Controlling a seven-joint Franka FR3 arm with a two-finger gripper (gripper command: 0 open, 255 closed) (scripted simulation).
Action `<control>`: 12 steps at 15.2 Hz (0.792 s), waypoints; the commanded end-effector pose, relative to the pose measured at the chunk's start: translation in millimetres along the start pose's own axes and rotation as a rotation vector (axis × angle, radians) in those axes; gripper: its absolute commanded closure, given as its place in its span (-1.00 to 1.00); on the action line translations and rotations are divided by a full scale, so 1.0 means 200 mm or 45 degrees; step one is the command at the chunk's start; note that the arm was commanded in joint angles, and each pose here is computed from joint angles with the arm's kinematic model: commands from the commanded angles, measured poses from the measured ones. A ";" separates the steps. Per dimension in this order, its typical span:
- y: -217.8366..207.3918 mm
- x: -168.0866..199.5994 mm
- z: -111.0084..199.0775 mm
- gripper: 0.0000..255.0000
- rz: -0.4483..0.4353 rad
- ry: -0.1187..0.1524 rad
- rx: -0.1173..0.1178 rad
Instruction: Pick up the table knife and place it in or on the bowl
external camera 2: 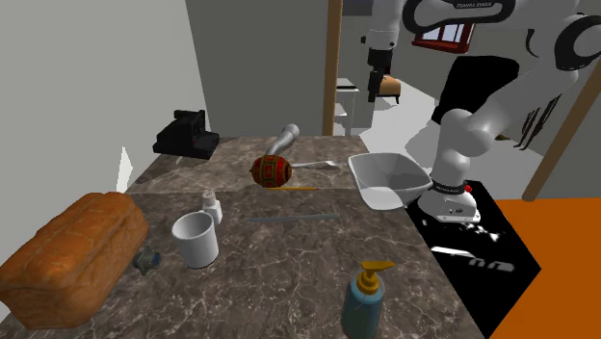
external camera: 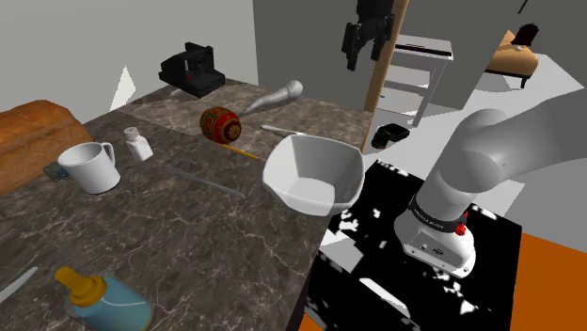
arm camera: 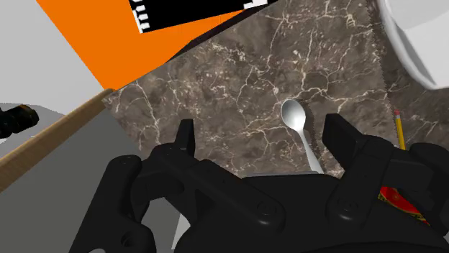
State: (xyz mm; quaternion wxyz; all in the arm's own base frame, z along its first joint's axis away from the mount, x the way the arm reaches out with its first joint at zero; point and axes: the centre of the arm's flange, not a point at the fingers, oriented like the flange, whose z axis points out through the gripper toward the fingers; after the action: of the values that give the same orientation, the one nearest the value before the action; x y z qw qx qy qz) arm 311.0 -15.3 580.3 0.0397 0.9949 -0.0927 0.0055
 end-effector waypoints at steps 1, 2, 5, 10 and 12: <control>0.00 0.00 0.00 -1.00 0.000 0.000 0.000; -0.05 0.03 0.02 -1.00 -0.016 -0.002 0.003; -0.22 0.11 0.09 -1.00 -0.064 -0.007 0.010; -0.50 0.22 0.21 -1.00 -0.143 -0.016 0.023; -0.62 0.26 0.25 -1.00 -0.175 -0.020 0.028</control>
State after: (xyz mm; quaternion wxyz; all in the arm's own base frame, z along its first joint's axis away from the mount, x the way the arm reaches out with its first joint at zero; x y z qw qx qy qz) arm 380.7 78.2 527.1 0.0300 0.9991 -0.0305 -0.0032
